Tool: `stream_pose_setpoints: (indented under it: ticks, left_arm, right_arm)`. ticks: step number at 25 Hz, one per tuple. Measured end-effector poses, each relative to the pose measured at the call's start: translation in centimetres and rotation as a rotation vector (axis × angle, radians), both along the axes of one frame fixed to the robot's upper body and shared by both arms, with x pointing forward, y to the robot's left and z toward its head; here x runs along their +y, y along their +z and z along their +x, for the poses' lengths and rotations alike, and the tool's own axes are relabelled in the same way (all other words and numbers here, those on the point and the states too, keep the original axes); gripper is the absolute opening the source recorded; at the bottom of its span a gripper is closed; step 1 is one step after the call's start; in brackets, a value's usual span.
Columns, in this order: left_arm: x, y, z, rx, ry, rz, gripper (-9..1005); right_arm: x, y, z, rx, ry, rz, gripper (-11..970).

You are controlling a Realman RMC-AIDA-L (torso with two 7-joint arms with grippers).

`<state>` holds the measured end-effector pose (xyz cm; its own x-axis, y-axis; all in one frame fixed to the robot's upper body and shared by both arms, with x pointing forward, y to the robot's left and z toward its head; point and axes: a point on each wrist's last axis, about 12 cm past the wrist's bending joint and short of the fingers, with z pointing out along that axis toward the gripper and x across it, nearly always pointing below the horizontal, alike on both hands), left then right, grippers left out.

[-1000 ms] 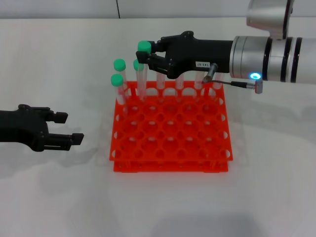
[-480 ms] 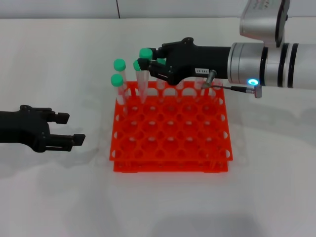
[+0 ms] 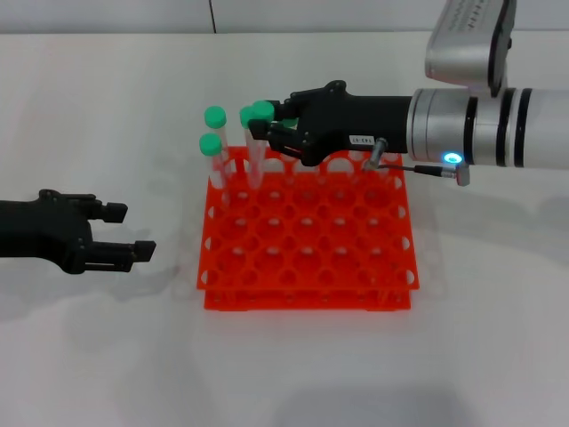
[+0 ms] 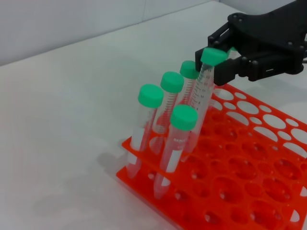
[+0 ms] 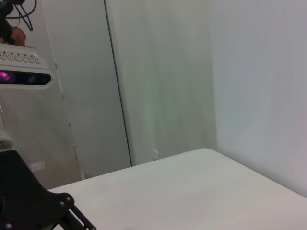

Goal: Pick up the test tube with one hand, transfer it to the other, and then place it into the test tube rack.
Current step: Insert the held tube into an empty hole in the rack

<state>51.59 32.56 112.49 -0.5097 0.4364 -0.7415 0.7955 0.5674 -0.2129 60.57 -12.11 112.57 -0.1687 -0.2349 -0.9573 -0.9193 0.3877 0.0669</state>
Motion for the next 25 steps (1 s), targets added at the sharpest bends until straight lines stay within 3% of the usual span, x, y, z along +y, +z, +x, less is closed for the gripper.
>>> stream_pose_setpoints:
  ticks: [25]
  left_arm:
    - [0.0,-0.15,0.0,0.0,0.006,0.001,763]
  right_arm:
    - [0.75,-0.82,-0.42,-0.005,0.015,-0.052,259]
